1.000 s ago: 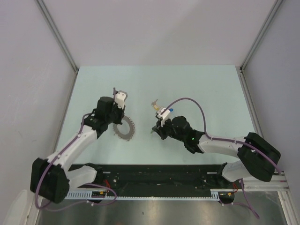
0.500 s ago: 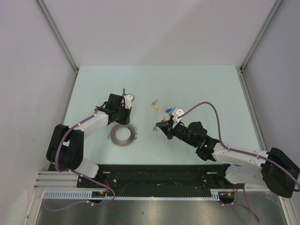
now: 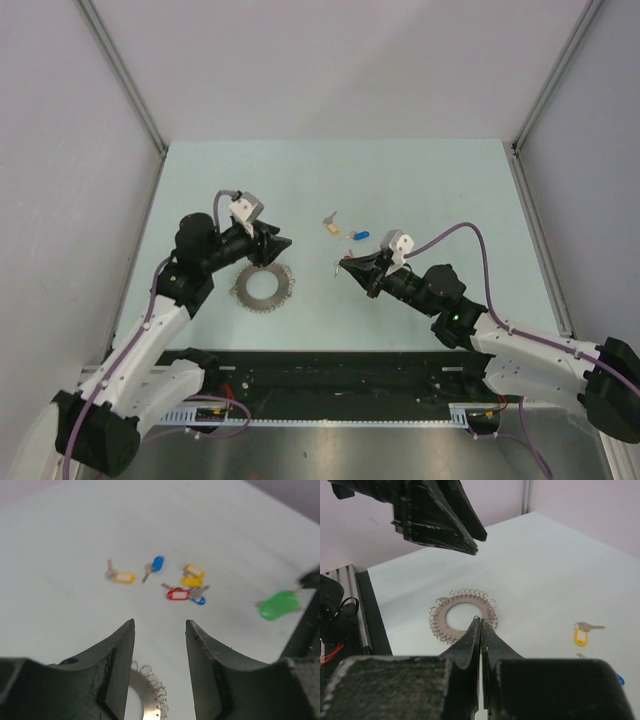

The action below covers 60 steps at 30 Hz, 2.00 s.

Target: Put the keys on the keyring

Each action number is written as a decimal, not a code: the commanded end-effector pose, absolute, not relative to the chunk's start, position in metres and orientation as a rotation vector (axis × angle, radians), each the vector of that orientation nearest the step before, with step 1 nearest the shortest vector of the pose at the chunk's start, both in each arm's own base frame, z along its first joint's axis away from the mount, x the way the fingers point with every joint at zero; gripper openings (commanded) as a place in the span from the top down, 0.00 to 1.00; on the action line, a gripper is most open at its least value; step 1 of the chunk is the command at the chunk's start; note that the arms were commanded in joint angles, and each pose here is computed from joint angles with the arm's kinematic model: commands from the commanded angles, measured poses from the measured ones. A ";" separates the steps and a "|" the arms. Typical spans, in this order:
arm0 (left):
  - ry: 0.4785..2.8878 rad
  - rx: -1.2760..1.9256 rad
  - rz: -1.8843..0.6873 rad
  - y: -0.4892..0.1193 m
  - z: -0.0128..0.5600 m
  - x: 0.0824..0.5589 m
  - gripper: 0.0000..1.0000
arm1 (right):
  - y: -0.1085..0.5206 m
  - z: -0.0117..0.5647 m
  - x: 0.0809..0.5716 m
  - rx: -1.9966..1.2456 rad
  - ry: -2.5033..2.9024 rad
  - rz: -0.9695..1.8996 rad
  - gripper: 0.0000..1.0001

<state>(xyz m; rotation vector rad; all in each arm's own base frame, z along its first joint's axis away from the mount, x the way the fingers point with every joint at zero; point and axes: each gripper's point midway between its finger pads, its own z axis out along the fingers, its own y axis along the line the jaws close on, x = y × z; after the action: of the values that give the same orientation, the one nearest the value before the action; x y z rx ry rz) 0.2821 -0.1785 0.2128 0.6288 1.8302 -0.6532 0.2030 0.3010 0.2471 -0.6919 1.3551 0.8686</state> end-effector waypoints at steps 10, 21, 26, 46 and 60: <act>1.296 1.134 -1.048 -0.257 0.294 0.173 0.60 | 0.299 0.280 0.181 -0.735 1.227 0.990 1.00; 1.265 1.240 -1.101 -0.282 0.291 0.163 0.73 | 0.300 0.283 0.175 -0.755 1.206 1.021 1.00; 1.325 1.243 -1.101 -0.285 0.278 0.168 0.77 | 0.298 0.287 0.174 -0.749 1.197 1.024 1.00; 1.364 1.249 -1.132 -0.294 0.268 0.169 0.80 | 0.300 0.287 0.172 -0.756 1.192 1.035 1.00; 1.368 1.250 -1.098 -0.293 0.265 0.173 1.00 | 0.303 0.277 0.172 -0.775 1.228 1.042 1.00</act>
<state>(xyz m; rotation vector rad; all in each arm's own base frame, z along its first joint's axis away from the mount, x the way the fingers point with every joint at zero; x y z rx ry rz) 0.1707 -0.2900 0.2465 1.2278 1.4476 -1.1291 0.1732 0.3019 0.2702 -0.7790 1.2533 1.0290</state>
